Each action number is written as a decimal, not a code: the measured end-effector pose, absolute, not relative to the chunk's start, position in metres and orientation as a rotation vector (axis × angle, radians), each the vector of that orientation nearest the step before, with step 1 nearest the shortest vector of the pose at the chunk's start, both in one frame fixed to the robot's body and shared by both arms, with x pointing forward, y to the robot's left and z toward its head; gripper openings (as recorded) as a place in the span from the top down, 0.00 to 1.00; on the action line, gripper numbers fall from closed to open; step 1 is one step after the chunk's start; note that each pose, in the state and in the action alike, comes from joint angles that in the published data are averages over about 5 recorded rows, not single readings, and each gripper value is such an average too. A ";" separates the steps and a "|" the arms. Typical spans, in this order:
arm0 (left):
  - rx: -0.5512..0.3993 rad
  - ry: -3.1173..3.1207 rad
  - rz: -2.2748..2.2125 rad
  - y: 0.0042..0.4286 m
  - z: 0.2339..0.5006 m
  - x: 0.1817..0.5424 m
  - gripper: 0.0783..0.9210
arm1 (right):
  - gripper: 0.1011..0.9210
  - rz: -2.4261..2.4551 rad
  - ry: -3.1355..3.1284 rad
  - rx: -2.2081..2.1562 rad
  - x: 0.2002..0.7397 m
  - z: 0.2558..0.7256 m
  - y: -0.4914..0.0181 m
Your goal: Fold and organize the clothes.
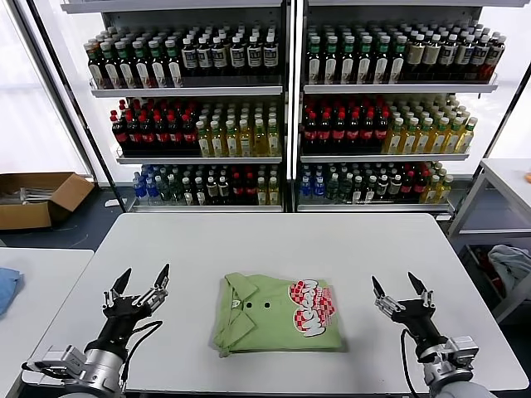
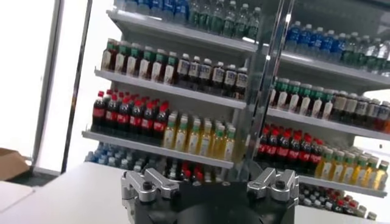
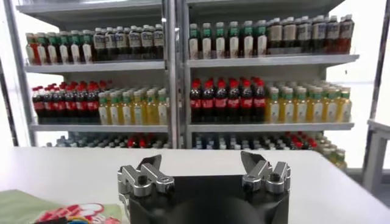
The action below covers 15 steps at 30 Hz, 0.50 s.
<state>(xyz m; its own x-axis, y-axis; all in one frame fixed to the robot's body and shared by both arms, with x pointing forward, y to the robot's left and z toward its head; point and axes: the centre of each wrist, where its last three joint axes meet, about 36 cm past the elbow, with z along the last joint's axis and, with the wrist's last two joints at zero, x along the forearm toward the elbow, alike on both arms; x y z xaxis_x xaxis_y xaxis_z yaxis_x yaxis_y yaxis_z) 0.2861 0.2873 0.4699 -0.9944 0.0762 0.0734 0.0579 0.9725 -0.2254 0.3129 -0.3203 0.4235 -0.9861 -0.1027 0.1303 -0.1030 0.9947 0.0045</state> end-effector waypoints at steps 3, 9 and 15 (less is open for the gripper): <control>-0.100 -3.052 0.314 0.295 0.466 0.284 0.12 | 0.12 0.023 -3.009 0.137 0.309 0.422 -0.329; -0.100 -3.079 0.268 0.311 0.462 0.279 0.12 | 0.12 0.041 -3.022 0.115 0.302 0.420 -0.342; -0.088 -3.113 0.273 0.327 0.464 0.276 0.12 | 0.12 0.041 -3.039 0.098 0.297 0.420 -0.353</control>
